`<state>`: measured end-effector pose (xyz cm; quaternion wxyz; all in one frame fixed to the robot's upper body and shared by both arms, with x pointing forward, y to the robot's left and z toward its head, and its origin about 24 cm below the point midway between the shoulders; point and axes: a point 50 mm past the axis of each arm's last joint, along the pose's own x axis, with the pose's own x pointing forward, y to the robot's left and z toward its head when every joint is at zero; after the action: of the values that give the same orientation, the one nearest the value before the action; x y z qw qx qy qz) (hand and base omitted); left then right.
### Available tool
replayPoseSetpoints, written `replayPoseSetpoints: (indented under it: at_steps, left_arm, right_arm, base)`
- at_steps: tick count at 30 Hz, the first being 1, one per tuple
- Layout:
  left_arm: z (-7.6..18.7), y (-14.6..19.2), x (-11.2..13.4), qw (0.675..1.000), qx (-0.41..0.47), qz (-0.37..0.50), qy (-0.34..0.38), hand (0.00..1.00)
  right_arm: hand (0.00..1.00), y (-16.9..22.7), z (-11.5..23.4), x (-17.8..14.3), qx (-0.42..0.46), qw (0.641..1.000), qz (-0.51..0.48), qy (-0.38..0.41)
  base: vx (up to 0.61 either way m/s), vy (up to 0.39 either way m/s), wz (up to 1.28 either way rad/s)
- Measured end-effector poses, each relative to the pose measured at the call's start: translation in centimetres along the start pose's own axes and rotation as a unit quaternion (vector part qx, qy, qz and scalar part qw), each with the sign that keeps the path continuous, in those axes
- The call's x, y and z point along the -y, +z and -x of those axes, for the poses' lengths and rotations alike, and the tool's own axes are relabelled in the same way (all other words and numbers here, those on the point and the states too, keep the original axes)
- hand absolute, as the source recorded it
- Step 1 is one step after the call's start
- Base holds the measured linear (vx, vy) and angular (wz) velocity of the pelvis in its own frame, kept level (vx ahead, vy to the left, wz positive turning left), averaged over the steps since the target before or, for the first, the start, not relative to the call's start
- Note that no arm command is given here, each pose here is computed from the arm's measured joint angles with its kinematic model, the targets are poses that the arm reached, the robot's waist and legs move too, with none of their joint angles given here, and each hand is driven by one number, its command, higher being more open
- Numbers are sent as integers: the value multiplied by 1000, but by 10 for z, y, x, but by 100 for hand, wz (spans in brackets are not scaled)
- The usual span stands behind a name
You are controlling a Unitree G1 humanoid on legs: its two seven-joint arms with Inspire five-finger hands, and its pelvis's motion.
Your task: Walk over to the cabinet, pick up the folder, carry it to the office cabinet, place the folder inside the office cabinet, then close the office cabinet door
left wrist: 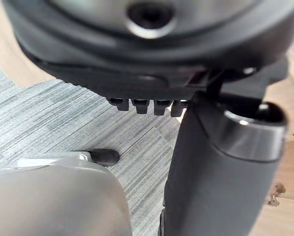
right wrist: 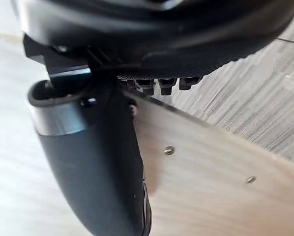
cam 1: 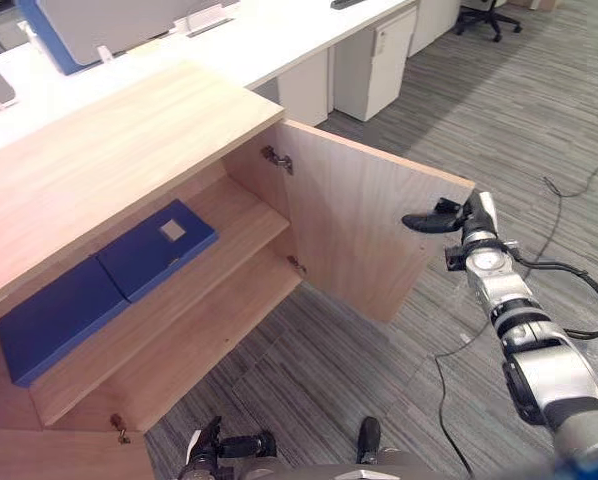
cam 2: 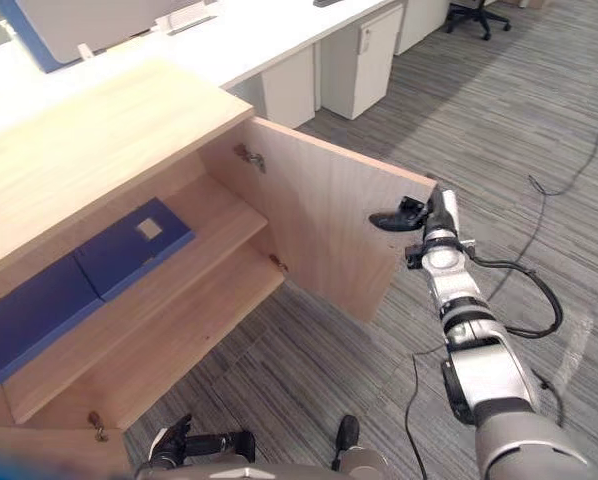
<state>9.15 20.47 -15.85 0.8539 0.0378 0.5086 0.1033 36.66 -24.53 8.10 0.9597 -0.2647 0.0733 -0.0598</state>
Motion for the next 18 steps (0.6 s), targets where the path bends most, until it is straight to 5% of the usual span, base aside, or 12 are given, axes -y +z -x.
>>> replayPoseSetpoints:
  at_steps: [4, 9, 12, 15, 18]
  left_arm:
    - [-1, 2, -1, 999, 1, -30, -18, 100]
    - [-5, 12, 3, 998, 9, -44, -40, 100]
    - [-6, 15, 2, 998, 11, -36, -41, 100]
    - [-7, 14, -5, 1000, 5, -16, -26, 100]
    - [-8, 20, -14, 999, 12, -31, -16, 100]
  right_arm:
    - [100, -13, 30, -34, 34, 961, 176, 211]
    - [100, -40, 111, -115, 43, 791, 257, 554]
    - [100, -53, 158, -147, 52, 686, 268, 674]
    - [100, -61, 170, -151, 47, 657, 283, 697]
    - [100, -67, 164, -140, 39, 686, 293, 665]
  base:
    - [10, -38, -29]
    - [49, -74, 1]
    - [83, -39, 7]
    - [50, -24, 19]
    - [-53, -26, 64]
